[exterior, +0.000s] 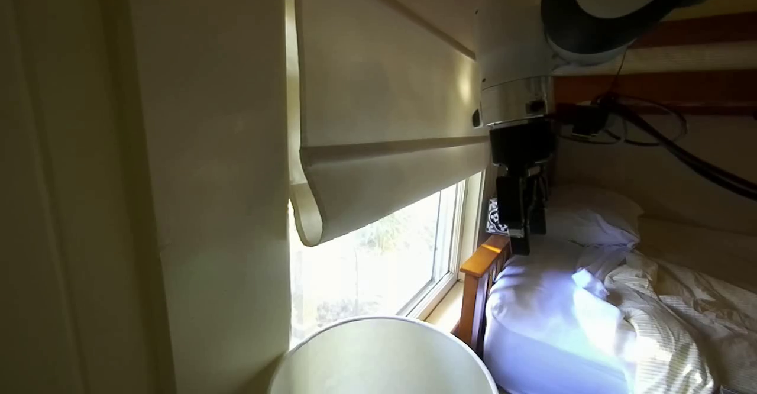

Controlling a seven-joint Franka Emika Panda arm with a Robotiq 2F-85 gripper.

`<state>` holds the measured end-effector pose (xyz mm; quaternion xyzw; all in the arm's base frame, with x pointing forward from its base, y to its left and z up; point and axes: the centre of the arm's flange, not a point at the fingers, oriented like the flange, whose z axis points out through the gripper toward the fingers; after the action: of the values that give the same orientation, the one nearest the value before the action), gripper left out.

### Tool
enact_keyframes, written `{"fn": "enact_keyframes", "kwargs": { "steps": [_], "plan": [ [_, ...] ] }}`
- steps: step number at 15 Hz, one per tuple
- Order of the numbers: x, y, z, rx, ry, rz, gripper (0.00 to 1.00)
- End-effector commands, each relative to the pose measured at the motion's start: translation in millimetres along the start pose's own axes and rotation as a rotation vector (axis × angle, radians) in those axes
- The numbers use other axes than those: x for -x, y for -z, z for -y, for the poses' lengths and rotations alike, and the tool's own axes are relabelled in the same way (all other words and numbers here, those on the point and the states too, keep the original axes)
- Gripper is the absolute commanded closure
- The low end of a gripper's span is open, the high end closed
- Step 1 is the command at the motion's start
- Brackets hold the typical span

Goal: Move the lamp slightly to the left

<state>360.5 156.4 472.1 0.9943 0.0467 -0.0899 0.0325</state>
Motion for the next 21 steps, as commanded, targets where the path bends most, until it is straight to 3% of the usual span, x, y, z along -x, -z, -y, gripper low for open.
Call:
{"fn": "enact_keyframes", "kwargs": {
  "steps": [1,7,17,18,21],
  "plan": [
    [-5,-6,-7,-0.028,-0.126,-0.027,0.0],
    [-10,-65,-47,-0.128,-0.416,-0.114,0.0],
    [-32,-210,-93,-0.213,-0.921,-0.09,0.0],
    [-31,-172,-90,-0.177,-0.829,-0.11,0.0],
    [-40,-197,-96,-0.184,-0.887,-0.081,0.0]
  ]
}}
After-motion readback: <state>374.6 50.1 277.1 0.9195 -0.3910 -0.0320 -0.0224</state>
